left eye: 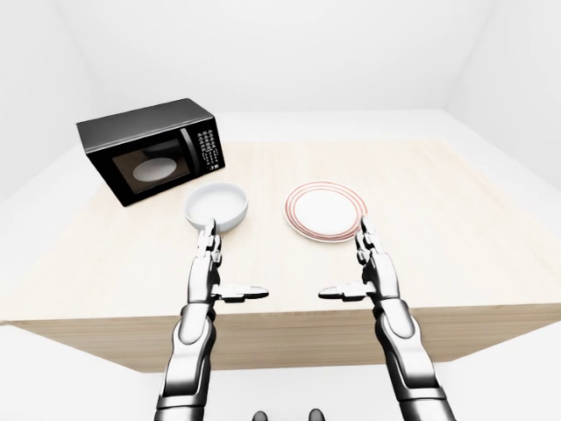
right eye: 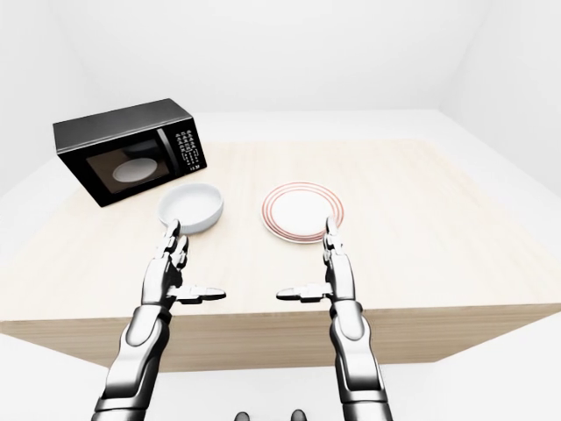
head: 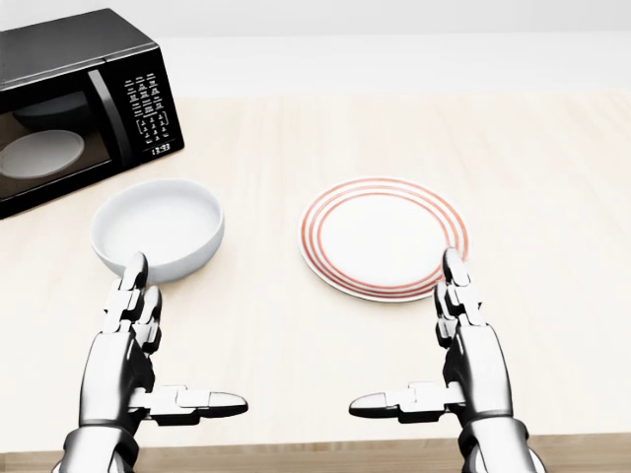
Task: Pick up the white bowl and put it on the plate.
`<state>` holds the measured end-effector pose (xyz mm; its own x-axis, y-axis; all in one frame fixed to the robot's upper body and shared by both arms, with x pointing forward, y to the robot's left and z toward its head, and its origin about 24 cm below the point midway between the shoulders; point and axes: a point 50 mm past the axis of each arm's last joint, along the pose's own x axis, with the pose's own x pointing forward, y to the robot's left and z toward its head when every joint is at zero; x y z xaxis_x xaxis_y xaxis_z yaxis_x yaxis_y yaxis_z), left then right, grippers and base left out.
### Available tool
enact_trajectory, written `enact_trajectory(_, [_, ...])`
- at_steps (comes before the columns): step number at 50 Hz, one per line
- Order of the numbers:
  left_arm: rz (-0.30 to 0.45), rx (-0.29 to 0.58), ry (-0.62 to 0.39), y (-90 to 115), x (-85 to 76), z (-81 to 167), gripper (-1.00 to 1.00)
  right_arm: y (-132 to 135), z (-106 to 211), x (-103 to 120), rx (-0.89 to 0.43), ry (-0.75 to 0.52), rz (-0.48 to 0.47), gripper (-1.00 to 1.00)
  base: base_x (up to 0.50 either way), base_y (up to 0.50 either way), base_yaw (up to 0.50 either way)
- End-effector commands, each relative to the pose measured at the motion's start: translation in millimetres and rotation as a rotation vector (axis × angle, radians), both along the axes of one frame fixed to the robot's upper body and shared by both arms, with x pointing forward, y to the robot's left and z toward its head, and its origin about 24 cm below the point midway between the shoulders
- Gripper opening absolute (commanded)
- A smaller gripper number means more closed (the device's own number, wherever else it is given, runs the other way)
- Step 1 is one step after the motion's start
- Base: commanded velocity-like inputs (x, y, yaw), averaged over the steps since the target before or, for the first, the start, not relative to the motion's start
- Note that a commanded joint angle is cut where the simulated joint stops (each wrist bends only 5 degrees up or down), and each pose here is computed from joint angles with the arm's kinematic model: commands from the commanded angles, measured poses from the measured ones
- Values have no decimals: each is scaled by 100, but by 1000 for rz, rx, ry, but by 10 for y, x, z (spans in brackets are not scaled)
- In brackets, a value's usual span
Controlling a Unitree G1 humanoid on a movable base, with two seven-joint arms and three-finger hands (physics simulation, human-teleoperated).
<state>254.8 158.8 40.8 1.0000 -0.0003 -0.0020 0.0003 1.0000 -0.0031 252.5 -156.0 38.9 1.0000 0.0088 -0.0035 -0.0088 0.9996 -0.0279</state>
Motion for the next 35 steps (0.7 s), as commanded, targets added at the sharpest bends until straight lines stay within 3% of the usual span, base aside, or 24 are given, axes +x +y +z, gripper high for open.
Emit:
enact_trajectory(1, [1,2,0,12,2,0,100,22,-35,-2,-13,4,7,100,0,46,0])
enact_trajectory(35, [2,2,1,13,2,-1,100,49,-57,-15,-8,15,18,100,0,44,0])
